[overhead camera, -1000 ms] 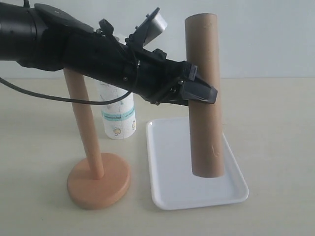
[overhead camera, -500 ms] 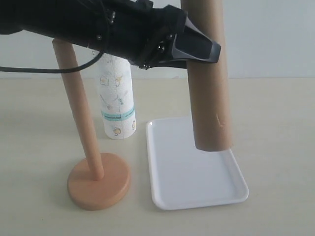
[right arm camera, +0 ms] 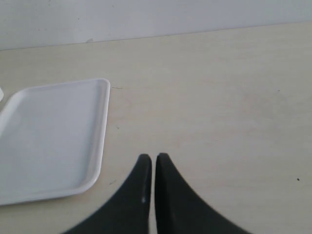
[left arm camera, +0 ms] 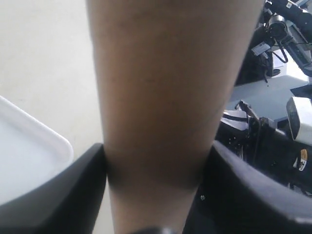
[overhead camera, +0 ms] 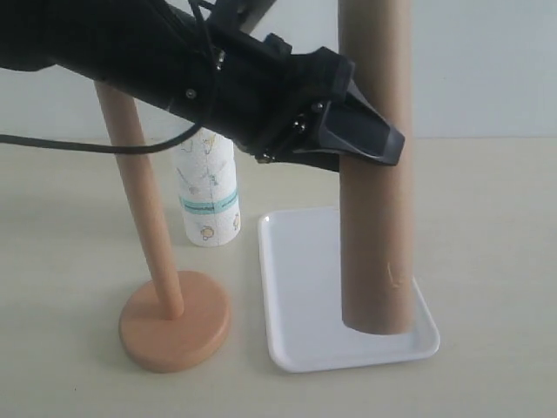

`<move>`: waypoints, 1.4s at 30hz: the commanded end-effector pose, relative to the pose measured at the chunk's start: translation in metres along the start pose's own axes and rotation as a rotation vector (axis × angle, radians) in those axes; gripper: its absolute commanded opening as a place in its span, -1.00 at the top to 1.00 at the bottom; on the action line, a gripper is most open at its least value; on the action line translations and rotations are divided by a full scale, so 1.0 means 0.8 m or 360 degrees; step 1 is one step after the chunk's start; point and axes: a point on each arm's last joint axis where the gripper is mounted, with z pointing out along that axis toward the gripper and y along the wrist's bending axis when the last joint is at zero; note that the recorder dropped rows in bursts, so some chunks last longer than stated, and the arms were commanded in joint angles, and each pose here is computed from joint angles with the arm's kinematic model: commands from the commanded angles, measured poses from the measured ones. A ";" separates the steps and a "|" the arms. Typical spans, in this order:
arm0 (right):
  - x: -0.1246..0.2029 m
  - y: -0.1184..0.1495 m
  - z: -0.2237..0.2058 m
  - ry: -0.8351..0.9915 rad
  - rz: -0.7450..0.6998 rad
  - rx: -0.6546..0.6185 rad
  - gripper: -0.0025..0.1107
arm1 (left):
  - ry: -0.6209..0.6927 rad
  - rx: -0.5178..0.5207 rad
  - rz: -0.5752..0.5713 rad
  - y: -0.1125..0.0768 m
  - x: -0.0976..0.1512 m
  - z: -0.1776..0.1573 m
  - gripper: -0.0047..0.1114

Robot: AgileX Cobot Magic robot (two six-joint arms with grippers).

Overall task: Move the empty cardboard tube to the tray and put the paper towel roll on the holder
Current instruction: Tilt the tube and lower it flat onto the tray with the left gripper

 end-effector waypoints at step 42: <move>-0.001 0.000 -0.001 -0.0014 -0.0002 0.0003 0.91 | -0.0182 -0.0037 -0.0462 0.096 0.026 0.114 0.85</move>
